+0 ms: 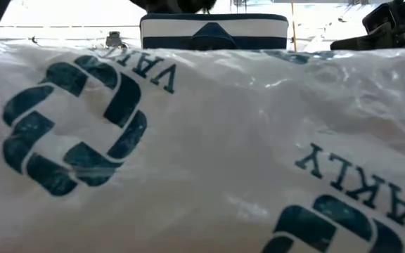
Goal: Pick & place medical supplies in basket/bin
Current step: Put the green bandage into the blue bin
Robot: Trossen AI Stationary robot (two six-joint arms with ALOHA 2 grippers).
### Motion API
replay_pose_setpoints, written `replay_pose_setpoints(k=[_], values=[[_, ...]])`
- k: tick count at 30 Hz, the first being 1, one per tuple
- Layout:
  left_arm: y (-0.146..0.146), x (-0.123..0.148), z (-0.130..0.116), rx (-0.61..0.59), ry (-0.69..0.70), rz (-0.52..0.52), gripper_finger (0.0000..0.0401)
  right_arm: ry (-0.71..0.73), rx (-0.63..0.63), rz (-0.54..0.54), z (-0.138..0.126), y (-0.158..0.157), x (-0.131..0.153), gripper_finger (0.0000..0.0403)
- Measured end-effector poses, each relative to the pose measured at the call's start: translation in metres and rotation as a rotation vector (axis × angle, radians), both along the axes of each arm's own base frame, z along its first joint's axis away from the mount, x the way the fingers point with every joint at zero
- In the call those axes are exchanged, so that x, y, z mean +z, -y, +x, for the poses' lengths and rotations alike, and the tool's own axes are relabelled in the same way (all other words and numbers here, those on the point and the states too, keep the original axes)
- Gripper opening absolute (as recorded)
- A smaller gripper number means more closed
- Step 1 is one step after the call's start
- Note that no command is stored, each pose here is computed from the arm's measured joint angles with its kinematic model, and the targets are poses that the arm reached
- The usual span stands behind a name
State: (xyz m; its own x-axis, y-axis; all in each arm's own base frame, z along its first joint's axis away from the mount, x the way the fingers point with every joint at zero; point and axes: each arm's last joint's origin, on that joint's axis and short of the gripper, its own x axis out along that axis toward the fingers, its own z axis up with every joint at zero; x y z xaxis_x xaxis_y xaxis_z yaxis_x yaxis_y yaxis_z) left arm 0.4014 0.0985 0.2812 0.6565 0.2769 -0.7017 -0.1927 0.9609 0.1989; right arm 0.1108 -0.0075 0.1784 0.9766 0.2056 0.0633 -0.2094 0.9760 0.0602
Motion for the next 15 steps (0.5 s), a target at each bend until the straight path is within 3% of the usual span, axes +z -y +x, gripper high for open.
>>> replay_pose_setpoints(k=[6, 15], values=[[0.001, -0.039, 0.016, -0.070, -0.105, -0.003, 0.0058, 0.001, 0.000, -0.006, 0.000, 0.000, 0.000, 0.0000], [0.001, -0.057, 0.022, -0.105, -0.145, -0.041, 0.0059, 0.003, -0.001, -0.020, 0.000, 0.000, 0.000, 0.0000]])
